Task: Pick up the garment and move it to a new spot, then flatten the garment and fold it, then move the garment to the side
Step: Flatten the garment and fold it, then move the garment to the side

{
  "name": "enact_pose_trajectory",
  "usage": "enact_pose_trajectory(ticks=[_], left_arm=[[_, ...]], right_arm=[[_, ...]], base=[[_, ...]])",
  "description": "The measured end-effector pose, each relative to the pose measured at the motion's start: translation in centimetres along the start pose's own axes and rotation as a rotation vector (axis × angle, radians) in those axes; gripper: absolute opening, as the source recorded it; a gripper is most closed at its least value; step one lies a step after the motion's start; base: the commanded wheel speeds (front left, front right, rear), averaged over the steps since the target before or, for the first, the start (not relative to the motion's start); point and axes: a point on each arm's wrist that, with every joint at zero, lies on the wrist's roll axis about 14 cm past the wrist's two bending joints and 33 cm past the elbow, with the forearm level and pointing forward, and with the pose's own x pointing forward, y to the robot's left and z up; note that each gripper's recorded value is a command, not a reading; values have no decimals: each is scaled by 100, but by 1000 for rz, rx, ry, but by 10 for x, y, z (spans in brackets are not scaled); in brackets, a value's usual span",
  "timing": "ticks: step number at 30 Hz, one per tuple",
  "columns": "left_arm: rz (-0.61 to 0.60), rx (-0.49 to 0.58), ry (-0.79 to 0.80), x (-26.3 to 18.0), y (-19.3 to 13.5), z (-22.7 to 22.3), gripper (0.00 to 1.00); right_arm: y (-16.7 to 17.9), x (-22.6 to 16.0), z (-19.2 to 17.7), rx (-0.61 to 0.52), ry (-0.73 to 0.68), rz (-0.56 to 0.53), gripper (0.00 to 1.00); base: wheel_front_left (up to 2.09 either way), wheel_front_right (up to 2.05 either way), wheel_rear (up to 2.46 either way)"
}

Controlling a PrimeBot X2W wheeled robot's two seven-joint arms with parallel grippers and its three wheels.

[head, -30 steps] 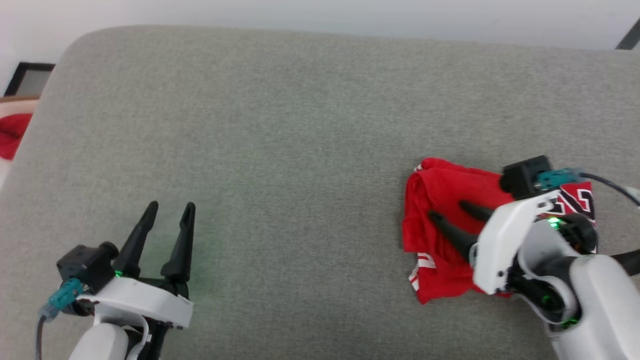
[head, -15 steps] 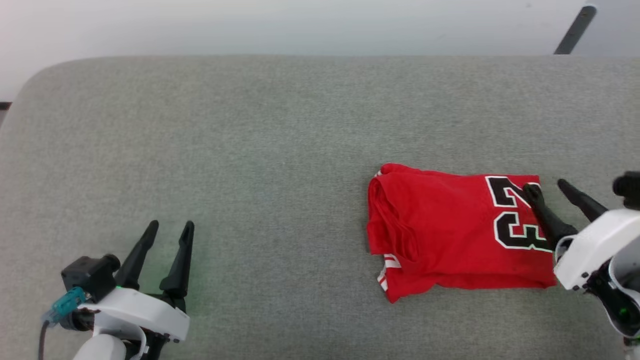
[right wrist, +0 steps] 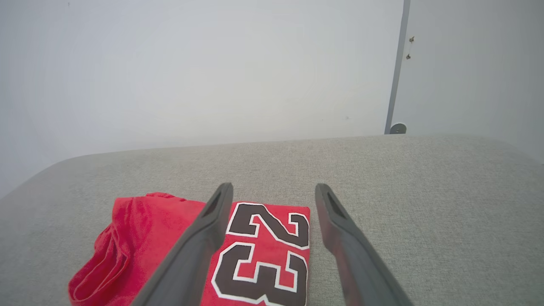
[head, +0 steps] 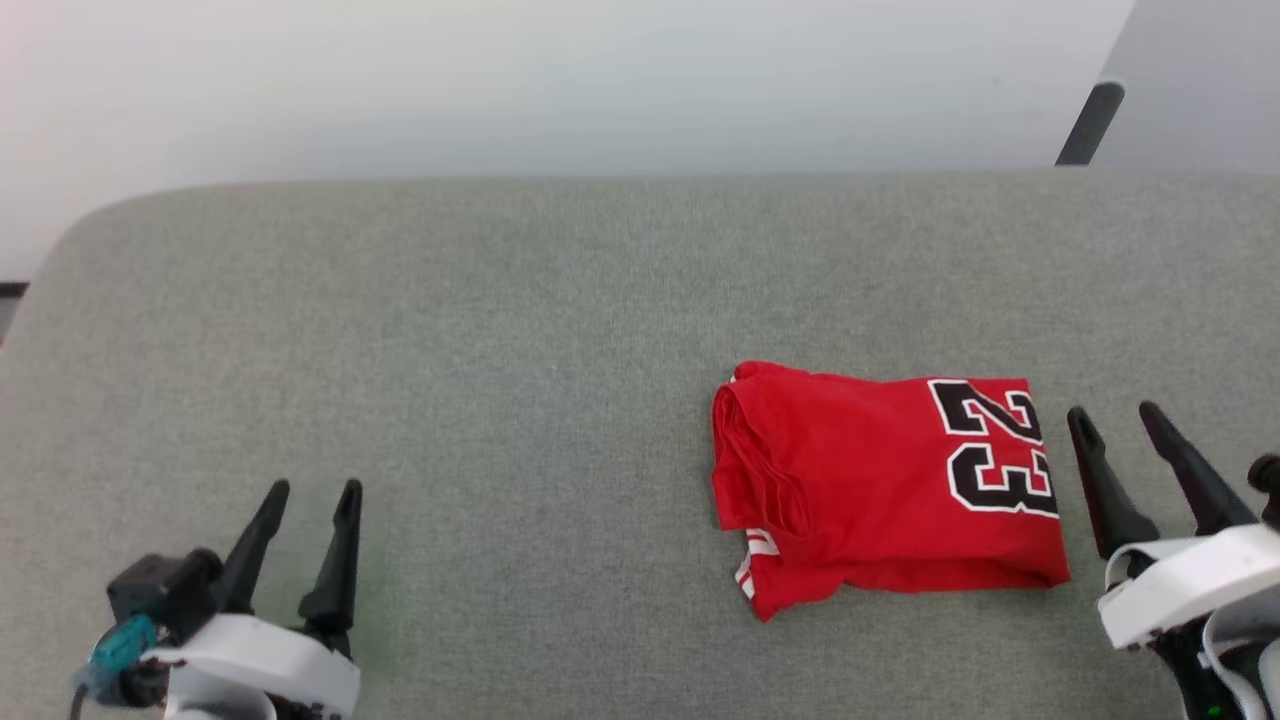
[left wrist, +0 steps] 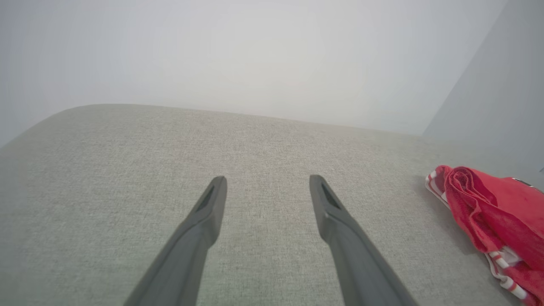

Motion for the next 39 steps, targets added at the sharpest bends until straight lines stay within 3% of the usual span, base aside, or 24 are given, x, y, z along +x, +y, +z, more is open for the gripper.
enact_pose_trajectory(ticks=[9,23,39], left_arm=[[25,6,-50,-31,1,12,100],[22,12,-92,-62,-6,21,100],[35,12,-112,-67,-2,27,100]], right_arm=[[7,-30,6,3,-51,-3,100],[-11,-74,17,21,-88,-77,100],[-7,-79,19,44,-106,-96,100]], base=[[0,0,0],[0,0,0],[0,0,0]])
